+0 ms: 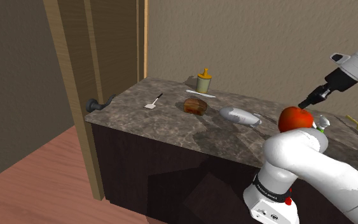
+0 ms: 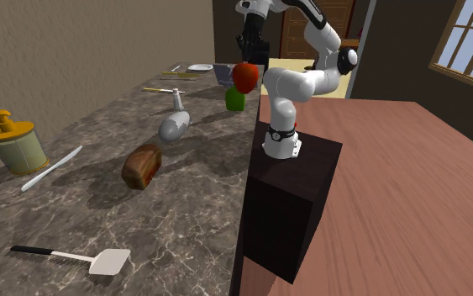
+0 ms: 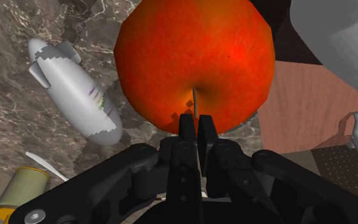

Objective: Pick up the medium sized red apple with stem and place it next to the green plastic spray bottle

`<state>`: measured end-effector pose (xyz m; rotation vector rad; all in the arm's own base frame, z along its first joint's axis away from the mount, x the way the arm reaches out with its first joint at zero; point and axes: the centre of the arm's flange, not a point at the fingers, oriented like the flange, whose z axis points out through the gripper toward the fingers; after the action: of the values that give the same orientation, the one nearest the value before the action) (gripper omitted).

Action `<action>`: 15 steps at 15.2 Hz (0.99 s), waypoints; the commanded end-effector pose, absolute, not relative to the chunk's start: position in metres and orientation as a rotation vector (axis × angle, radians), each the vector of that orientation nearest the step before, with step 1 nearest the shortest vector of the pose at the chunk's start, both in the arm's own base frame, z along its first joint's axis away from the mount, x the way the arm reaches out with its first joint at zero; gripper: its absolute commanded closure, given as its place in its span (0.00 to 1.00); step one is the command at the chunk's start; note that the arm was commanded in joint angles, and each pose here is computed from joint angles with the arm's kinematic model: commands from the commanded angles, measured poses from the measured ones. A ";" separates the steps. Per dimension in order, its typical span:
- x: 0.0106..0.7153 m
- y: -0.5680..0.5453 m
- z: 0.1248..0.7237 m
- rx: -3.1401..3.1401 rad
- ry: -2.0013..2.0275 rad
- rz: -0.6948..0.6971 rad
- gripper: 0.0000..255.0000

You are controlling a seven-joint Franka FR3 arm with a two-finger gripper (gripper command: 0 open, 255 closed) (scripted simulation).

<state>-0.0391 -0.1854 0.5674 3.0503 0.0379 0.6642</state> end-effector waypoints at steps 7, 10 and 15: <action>-0.039 -0.186 0.526 3.050 0.038 0.664 1.00; -0.039 -0.186 0.510 3.050 0.038 0.664 1.00; -0.039 -0.186 0.483 3.050 0.038 0.664 1.00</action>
<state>-0.0385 -0.1868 0.4892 3.0506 0.0374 0.6634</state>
